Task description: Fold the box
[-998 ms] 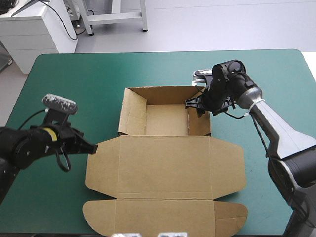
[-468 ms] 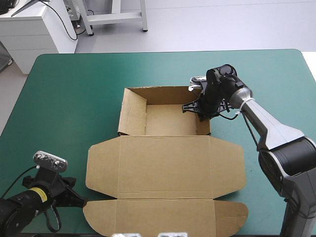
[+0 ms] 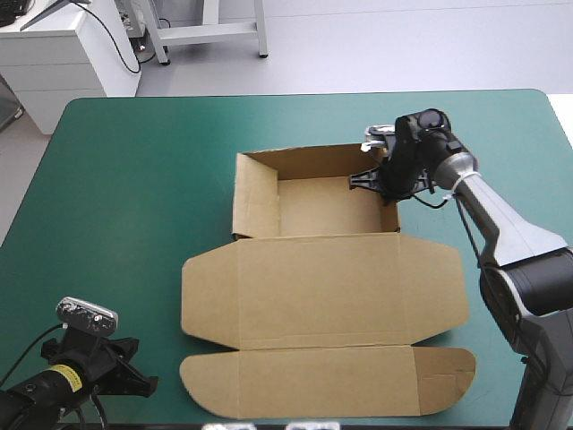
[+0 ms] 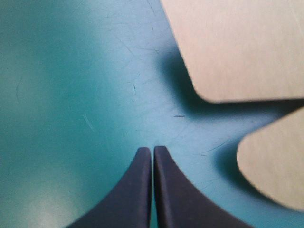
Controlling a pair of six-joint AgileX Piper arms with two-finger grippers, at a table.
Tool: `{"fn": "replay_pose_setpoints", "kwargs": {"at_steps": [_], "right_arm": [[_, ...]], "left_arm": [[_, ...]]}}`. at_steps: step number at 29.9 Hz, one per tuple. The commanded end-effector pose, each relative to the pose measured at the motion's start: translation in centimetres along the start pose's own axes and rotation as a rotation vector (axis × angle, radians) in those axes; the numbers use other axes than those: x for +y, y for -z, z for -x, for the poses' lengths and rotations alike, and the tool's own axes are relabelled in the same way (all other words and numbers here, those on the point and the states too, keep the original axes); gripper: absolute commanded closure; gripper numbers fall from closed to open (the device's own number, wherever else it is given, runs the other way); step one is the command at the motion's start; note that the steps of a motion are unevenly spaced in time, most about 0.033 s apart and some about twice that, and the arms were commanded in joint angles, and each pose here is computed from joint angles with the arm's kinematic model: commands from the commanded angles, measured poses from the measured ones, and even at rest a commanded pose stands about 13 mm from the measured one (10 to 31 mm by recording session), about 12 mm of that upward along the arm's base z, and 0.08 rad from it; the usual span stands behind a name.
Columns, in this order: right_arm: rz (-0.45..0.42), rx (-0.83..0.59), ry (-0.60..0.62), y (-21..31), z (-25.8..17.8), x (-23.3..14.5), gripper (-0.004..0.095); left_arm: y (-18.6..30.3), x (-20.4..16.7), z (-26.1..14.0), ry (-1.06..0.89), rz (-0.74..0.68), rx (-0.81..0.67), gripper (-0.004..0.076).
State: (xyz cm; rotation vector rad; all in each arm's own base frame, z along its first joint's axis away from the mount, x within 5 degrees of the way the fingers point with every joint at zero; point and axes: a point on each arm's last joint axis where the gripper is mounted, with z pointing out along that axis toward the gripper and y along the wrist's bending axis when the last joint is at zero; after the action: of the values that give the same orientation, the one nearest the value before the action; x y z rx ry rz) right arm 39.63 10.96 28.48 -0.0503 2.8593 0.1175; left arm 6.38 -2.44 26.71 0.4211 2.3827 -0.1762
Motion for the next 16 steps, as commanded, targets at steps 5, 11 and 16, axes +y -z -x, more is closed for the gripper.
{"fn": "replay_pose_setpoints", "kwargs": {"at_steps": [5,11,16], "right_arm": [[-0.206,-0.139,-0.216,7.8,-0.3,-12.2,0.0929],[-0.297,-0.17,-0.389,10.9,-2.8,-21.7,0.0929],[-0.376,-0.157,-0.432,11.7,-4.3,-25.2,0.0901]], "left_arm": [[0.5,-0.1,1.1,0.007,-0.009,-0.076,0.0731],[0.5,-0.1,1.1,0.007,-0.009,-0.086,0.0731],[0.5,-0.1,1.1,0.007,-0.009,-0.086,0.0731]]}}
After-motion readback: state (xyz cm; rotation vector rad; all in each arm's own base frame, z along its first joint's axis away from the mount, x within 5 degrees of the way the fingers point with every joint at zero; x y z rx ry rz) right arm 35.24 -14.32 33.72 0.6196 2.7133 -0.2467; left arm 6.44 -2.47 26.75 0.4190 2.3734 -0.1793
